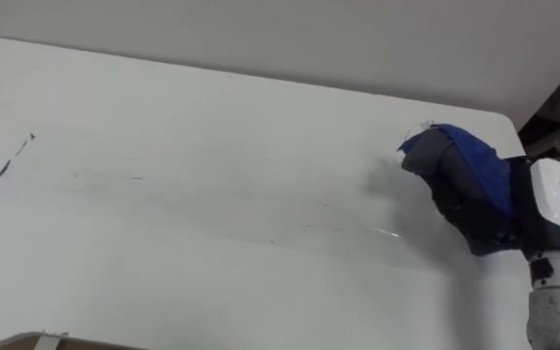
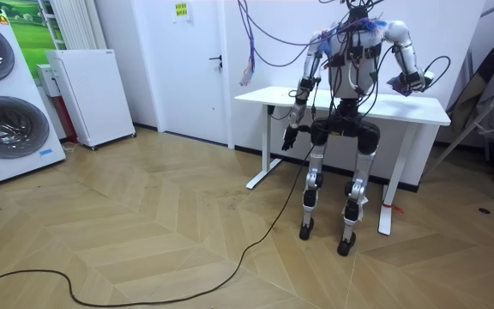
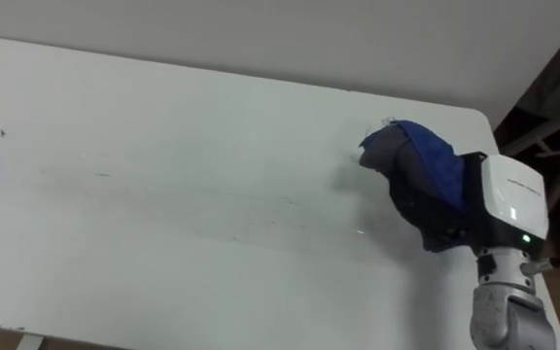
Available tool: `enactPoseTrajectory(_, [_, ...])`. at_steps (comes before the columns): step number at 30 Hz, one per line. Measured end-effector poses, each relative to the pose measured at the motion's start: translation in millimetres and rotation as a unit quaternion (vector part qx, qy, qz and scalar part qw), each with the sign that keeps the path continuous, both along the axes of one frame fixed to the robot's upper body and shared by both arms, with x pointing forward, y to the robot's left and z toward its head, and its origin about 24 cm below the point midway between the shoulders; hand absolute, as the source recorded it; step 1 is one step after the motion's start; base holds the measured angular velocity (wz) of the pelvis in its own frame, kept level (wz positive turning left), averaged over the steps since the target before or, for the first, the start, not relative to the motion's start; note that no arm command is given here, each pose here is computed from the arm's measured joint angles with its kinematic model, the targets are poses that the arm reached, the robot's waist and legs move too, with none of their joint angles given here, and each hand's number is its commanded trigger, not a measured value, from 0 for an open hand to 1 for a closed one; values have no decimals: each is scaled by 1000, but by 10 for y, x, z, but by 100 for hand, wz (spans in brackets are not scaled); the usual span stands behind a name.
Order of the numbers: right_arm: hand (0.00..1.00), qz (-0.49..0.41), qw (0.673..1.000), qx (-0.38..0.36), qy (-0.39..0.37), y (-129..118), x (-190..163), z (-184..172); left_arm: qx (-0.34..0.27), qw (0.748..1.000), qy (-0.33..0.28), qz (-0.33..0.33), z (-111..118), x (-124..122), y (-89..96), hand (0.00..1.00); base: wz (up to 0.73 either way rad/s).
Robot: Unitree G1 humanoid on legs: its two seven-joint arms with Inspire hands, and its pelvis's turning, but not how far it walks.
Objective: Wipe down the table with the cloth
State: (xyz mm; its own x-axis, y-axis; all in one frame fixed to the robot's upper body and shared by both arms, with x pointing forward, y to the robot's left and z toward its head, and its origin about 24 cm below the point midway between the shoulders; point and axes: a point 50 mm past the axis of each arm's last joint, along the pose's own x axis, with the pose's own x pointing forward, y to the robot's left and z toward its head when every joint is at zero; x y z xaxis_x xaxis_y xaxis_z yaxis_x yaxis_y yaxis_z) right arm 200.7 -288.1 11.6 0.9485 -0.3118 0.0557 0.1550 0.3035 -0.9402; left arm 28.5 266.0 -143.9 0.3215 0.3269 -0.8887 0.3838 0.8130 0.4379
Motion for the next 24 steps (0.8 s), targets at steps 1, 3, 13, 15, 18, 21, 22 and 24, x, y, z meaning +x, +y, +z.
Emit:
enactPoseTrajectory(1, [90, -5, 1000, -1, 4, -22, -32, -12, 3, 1000, 0, 5, 8, -10, 26, 0, 0])
enactPoseTrajectory(3, [100, -9, 1000, -1, 6, -41, -57, -20, 6, 1000, -2, 7, 16, -5, 48, 0, -3])
enactPoseTrajectory(13, [100, 2, 1000, -5, 5, -9, -47, -18, 3, 1000, -11, 5, 15, 71, 46, 0, -2])
enactPoseTrajectory(15, [100, 15, 1000, -14, 10, 44, -40, -39, 4, 1000, -13, 2, 17, 87, 45, 0, 0])
enactPoseTrajectory(18, [0, 39, 999, -29, 22, 141, -30, -82, 2, 1000, -10, -5, 10, 88, 23, 0, 0])
enactPoseTrajectory(21, [0, 51, 998, -28, 27, 203, -26, -111, 1, 1000, -11, -7, 8, 98, 13, 0, -1])
enactPoseTrajectory(22, [0, 57, 998, -27, 29, 233, -25, -124, 1, 1000, -11, -6, 8, 94, 14, 0, 0])
enactPoseTrajectory(24, [0, 64, 997, -25, 32, 268, -23, -139, 1, 1000, -12, -7, 9, 101, 15, 0, 0])
